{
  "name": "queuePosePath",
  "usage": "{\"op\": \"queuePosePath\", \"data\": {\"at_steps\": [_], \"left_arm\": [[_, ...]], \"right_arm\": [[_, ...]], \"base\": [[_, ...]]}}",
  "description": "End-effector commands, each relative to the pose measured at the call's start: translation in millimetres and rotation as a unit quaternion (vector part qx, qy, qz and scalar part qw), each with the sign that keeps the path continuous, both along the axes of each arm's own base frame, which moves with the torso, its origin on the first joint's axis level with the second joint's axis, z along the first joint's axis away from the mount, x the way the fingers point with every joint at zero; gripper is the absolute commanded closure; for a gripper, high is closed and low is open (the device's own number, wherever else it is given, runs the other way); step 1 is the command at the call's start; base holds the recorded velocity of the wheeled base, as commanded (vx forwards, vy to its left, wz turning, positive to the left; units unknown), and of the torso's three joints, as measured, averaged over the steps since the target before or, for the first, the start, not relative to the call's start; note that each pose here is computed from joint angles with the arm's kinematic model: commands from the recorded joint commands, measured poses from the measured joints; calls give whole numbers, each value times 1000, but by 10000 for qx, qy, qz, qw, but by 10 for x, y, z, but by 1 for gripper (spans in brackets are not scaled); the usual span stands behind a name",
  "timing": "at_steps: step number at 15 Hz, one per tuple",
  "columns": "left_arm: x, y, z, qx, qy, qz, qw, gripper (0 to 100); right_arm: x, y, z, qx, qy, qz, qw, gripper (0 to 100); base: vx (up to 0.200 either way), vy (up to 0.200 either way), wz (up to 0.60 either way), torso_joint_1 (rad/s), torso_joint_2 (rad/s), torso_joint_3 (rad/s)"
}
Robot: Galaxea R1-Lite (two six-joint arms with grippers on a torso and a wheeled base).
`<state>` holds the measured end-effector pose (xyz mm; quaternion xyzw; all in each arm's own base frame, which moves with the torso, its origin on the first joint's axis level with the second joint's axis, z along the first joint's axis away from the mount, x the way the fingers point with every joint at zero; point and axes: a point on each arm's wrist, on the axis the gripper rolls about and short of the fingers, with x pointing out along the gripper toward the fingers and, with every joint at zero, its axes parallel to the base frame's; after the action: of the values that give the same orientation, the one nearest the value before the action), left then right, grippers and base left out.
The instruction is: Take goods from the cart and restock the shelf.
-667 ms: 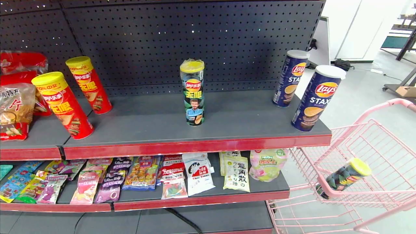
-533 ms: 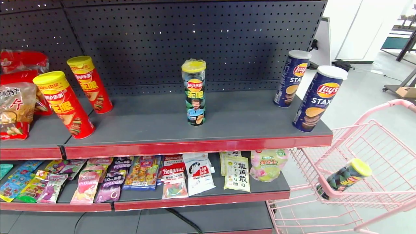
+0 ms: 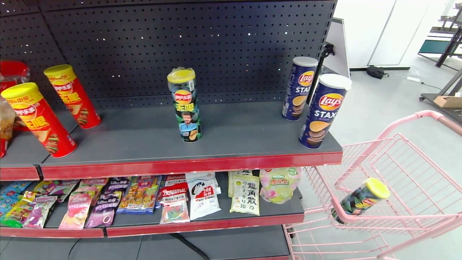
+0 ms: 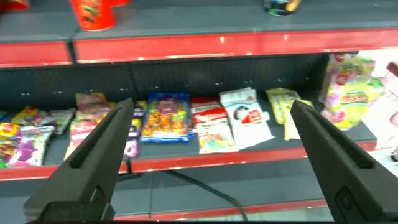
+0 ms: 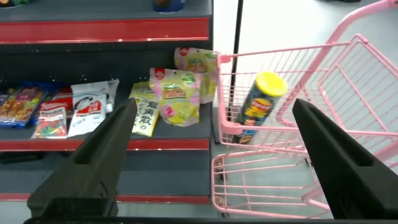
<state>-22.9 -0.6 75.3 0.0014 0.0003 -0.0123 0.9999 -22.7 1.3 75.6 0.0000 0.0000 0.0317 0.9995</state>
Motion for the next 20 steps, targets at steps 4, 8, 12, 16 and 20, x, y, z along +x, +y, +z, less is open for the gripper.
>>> {"op": "queuePosePath", "data": {"at_steps": [4, 8, 12, 16, 20], "left_arm": [[1, 0, 1, 2, 4, 1, 10000, 0], [1, 0, 1, 2, 4, 1, 10000, 0], [1, 0, 1, 2, 4, 1, 10000, 0], [1, 0, 1, 2, 4, 1, 10000, 0], [1, 0, 1, -6, 5, 1, 10000, 0]], "right_arm": [[0, 0, 0, 0, 0, 5, 10000, 0], [0, 0, 0, 0, 0, 5, 10000, 0], [0, 0, 0, 0, 0, 5, 10000, 0], [0, 0, 0, 0, 0, 5, 10000, 0], [0, 0, 0, 0, 0, 5, 10000, 0]], "base": [[0, -200, 0, 2, 4, 2], [0, -200, 0, 1, 0, 2], [0, -200, 0, 5, 2, 2], [0, -50, 0, 1, 1, 1], [150, 0, 0, 1, -1, -1]]}}
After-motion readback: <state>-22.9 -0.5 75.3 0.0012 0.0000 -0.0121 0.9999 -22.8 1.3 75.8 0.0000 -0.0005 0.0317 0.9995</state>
